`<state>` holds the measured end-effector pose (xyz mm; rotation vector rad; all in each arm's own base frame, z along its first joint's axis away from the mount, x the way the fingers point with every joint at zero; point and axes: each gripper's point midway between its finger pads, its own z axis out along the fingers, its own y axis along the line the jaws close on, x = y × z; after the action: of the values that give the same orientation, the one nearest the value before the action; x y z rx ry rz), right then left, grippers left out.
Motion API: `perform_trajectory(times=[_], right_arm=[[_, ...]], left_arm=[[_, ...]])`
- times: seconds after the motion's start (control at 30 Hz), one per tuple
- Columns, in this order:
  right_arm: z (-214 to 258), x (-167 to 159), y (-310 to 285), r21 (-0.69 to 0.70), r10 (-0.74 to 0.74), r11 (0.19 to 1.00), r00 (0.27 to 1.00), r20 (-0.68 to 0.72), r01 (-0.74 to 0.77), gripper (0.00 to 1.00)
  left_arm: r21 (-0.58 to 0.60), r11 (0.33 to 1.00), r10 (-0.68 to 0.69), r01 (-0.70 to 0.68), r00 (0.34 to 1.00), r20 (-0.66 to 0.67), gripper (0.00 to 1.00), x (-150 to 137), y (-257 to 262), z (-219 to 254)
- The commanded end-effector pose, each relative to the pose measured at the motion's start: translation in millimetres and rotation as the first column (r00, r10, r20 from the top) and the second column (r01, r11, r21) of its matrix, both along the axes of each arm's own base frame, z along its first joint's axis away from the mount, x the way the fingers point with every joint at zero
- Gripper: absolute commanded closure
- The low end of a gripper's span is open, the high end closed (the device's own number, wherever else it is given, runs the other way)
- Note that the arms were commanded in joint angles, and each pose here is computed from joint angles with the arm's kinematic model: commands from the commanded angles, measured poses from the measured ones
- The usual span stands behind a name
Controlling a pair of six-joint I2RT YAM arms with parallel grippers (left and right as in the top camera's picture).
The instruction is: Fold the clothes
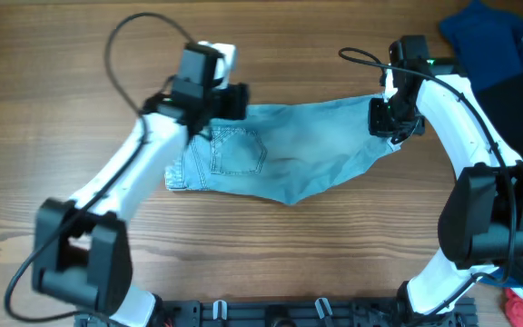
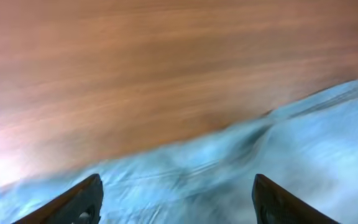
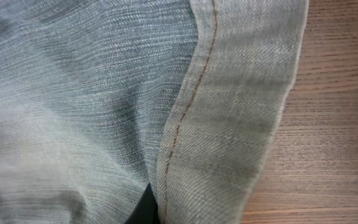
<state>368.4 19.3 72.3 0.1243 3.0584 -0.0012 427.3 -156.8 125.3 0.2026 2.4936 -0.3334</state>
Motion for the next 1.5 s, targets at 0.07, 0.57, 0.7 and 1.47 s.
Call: perform_trajectory(times=[0.07,0.57,0.7,1.47], right_arm=[[14.0,5.3,0.2,-0.008,0.007,1.000,0.999,0.043,-0.007,0.95],[13.7,3.5,0.1,-0.008,0.007,1.000,0.999,0.036,-0.007,0.96],[13.6,2.4,-0.1,-0.009,0.006,1.000,0.999,0.031,-0.006,0.96],[19.1,26.5,-55.0,-0.104,-0.144,0.982,0.979,0.145,0.159,0.45]], left_arm=[[0.080,0.975,0.221,-0.207,0.944,-0.247,0.08,-25.4,97.2,-45.0],[-0.200,0.906,0.227,-0.373,0.827,-0.515,0.05,-68.0,121.3,-109.7],[-0.266,0.889,0.159,-0.372,0.798,-0.582,0.10,-78.5,105.9,-131.0],[-0.350,0.819,0.218,-0.454,0.812,-0.540,0.96,-70.0,147.9,-117.3]])
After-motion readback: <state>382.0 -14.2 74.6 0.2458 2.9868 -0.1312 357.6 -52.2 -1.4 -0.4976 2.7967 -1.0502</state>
